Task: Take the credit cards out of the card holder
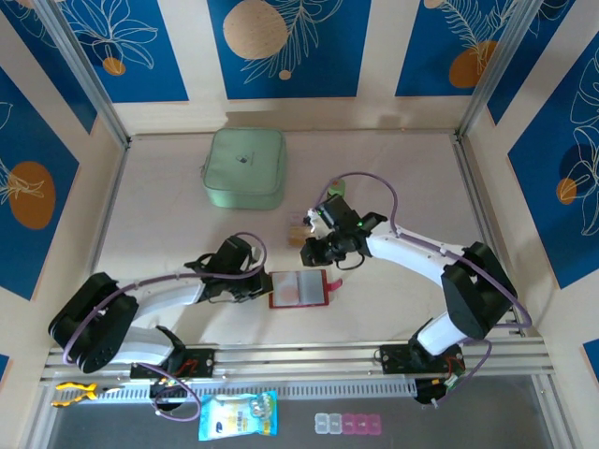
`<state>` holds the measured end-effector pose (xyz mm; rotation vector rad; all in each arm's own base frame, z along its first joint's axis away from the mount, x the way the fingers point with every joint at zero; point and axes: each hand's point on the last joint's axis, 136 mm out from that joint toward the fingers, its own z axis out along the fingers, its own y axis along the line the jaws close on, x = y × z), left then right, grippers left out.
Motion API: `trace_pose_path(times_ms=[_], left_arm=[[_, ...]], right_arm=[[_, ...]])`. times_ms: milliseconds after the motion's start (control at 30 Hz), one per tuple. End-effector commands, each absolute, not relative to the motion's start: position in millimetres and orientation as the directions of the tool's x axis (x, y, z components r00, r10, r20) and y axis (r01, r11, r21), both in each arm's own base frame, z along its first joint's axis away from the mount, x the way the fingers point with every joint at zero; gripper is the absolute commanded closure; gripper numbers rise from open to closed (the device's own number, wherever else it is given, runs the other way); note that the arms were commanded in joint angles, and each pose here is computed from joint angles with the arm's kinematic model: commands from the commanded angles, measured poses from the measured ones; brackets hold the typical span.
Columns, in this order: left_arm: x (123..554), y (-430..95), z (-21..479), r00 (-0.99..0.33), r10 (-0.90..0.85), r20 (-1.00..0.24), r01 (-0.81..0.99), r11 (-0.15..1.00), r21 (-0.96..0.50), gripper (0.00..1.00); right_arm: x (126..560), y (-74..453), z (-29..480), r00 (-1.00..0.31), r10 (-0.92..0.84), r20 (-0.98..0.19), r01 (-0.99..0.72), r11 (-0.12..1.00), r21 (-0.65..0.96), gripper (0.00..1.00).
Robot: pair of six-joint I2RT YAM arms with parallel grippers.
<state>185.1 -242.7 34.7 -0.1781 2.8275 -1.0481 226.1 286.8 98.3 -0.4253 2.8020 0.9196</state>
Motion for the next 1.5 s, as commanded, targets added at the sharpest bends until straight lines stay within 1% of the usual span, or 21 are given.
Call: trace_pose_path(times_ms=[0, 100, 200, 400, 633, 1200, 1367, 1467], left_arm=[[179.7, -238.0, 27.1, -0.984, -0.165, -0.07, -0.086, 0.776, -0.625, 0.92], [178.5, -238.8, 23.8, -0.984, -0.167, -0.068, -0.089, 0.779, -0.621, 0.93], [178.0, -239.6, 23.7, -0.984, -0.167, -0.07, -0.088, 0.782, -0.617, 0.93], [177.1, -236.6, 27.3, -0.982, -0.167, -0.091, -0.078, 0.79, -0.608, 0.93], [173.1, -232.2, 22.2, -0.982, -0.169, -0.087, -0.085, 0.798, -0.597, 0.93], [169.4, -226.5, 13.8, -0.983, -0.168, -0.076, -0.095, 0.813, -0.574, 0.93], [168.6, -226.3, 13.1, -0.984, -0.163, -0.074, -0.092, 0.816, -0.571, 0.93], [168.5, -224.8, 12.7, -0.983, -0.167, -0.076, -0.095, 0.819, -0.566, 0.93]], right_arm=[[211.1, 307.7, 106.7, -0.988, -0.111, -0.109, -0.155, 0.728, 0.668, 0.91], [199.2, 313.7, 95.7, -0.99, -0.127, -0.06, -0.135, 0.743, 0.656, 0.91], [190.7, 316.5, 82.9, -0.991, -0.13, -0.027, -0.119, 0.774, 0.622, 0.85], [182.5, 320.7, 67.6, -0.991, -0.13, 0.003, -0.104, 0.805, 0.584, 0.76], [183.8, 327.4, 59.0, -0.993, -0.114, 0.028, -0.076, 0.807, 0.585, 0.71], [184.9, 334.8, 42.7, -0.991, -0.119, 0.067, -0.06, 0.818, 0.572, 0.71], [184.8, 340.5, 42.2, -0.99, -0.122, 0.068, -0.057, 0.797, 0.601, 0.73], [184.5, 339.2, 38.2, -0.99, -0.119, 0.078, -0.051, 0.806, 0.589, 0.74]])
